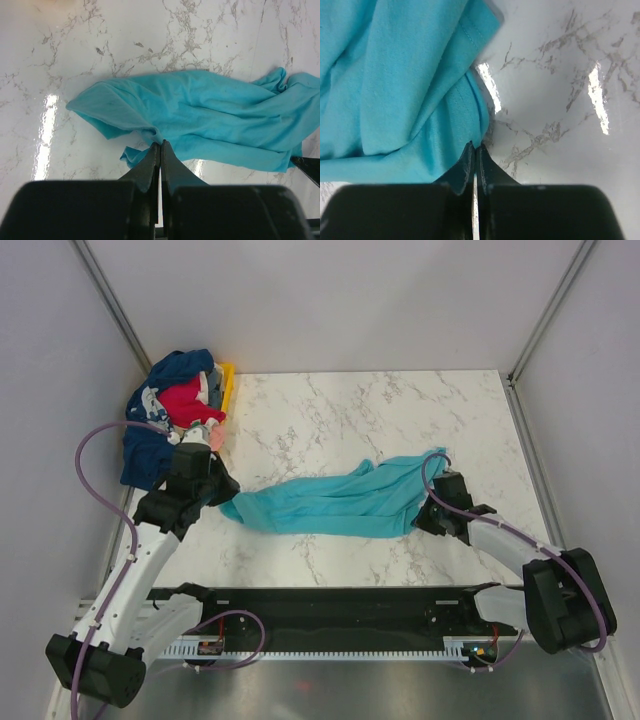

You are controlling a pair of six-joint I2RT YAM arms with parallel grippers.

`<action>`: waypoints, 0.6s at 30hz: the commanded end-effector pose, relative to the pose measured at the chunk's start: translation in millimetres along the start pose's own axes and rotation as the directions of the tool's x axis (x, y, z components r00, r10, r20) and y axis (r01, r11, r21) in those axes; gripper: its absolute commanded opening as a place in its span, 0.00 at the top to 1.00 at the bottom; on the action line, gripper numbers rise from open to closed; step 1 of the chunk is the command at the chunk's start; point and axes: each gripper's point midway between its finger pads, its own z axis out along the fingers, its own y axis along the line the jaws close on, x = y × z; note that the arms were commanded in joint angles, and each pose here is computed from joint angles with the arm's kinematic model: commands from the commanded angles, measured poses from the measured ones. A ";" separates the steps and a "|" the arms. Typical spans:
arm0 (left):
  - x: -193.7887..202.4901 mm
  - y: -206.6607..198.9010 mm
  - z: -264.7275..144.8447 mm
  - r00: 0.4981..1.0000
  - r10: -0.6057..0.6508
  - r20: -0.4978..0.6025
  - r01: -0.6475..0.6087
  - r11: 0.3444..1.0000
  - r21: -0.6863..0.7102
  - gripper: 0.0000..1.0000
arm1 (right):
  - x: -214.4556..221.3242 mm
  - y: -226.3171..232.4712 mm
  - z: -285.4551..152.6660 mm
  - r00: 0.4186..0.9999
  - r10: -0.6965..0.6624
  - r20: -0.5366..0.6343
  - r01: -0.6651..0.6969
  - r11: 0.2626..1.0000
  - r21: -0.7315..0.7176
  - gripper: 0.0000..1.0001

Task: Fold and stack the t-shirts
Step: Flatten the tshirt out

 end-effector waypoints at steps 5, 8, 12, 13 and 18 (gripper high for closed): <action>-15.8 -4.9 -2.9 0.998 0.029 0.048 -0.030 0.999 0.026 0.98 | -6.3 -5.7 -27.3 0.999 -0.039 0.003 0.039 0.997 0.068 1.00; -31.5 -9.8 -15.6 0.993 0.055 0.108 -0.060 0.997 0.043 0.98 | -56.6 22.1 -69.2 0.984 -0.066 0.165 0.062 0.998 0.029 1.00; -64.6 -22.1 -51.8 0.970 0.076 0.230 -0.097 0.992 0.083 0.98 | -126.0 64.1 -161.0 0.898 -0.085 0.431 0.123 0.991 -0.061 1.00; -72.0 -26.3 -62.2 0.962 0.087 0.260 -0.116 0.988 0.099 0.98 | -135.9 70.1 -187.9 0.869 -0.074 0.490 0.133 0.987 -0.087 1.00; -124.0 -59.1 -143.2 0.882 0.114 0.457 -0.229 0.952 0.205 0.98 | -181.0 95.5 -330.0 0.667 -0.012 0.745 0.215 0.961 -0.176 1.00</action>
